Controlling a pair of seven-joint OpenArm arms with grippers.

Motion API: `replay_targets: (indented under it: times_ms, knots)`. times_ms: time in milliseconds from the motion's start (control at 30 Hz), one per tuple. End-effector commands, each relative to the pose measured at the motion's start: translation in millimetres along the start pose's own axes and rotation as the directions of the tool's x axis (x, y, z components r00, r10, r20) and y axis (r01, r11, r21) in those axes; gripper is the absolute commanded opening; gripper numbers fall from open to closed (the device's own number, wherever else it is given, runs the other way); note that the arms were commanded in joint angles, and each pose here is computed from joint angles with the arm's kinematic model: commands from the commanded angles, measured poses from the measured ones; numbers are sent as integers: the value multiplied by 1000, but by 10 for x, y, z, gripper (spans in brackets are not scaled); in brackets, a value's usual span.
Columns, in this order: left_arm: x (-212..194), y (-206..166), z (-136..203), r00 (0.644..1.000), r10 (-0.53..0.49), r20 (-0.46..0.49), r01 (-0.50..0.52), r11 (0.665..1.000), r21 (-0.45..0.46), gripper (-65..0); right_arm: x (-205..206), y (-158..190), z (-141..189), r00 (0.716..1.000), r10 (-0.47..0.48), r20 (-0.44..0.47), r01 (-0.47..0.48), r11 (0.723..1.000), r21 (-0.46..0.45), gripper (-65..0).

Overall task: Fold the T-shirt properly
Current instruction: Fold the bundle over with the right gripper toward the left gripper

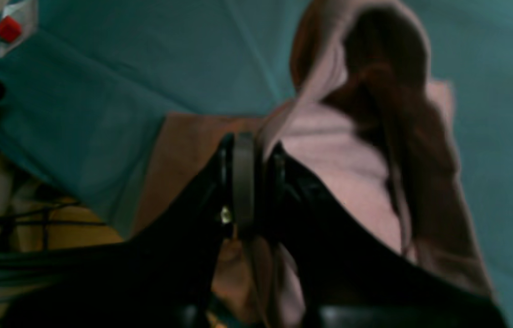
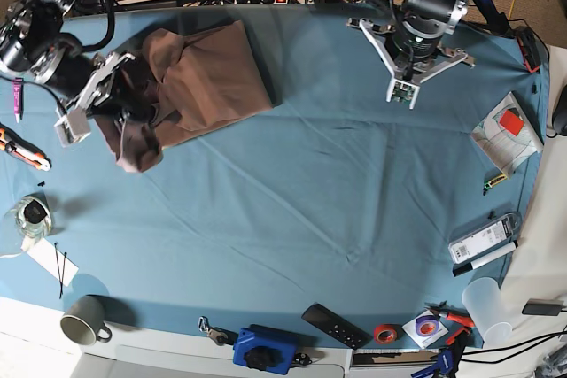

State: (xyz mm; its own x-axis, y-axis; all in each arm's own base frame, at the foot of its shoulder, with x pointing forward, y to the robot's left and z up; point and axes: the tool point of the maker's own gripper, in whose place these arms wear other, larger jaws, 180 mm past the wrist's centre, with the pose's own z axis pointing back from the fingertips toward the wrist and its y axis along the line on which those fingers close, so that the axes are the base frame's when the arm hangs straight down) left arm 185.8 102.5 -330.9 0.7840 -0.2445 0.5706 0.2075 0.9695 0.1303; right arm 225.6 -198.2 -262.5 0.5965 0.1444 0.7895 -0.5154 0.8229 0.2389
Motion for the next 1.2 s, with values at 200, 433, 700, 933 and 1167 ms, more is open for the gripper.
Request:
replay_targets:
  times_ms: [200,433,700,933,1167]
  knots:
    - [7,520,50,994,107,28,-110,982,155,-650,14,357,-165,1000,24,2,-24,989,146,-650]
    - [4,750,71,990,131,48,-137,975,173,-650,-292,662,-495,988,80,-133,-49,974,220,-650]
    - [19,764,73,991,125,56,-133,976,175,-650,-368,705,-580,984,79,-157,-45,977,208,-527]
    - [29,766,74,990,124,62,-133,976,175,-650,-43,1033,-526,1000,23,2,-23,938,347,-482]
    - [-7,756,77,991,123,53,-131,976,173,-650,341,1089,-331,982,118,148,-151,961,231,-482]
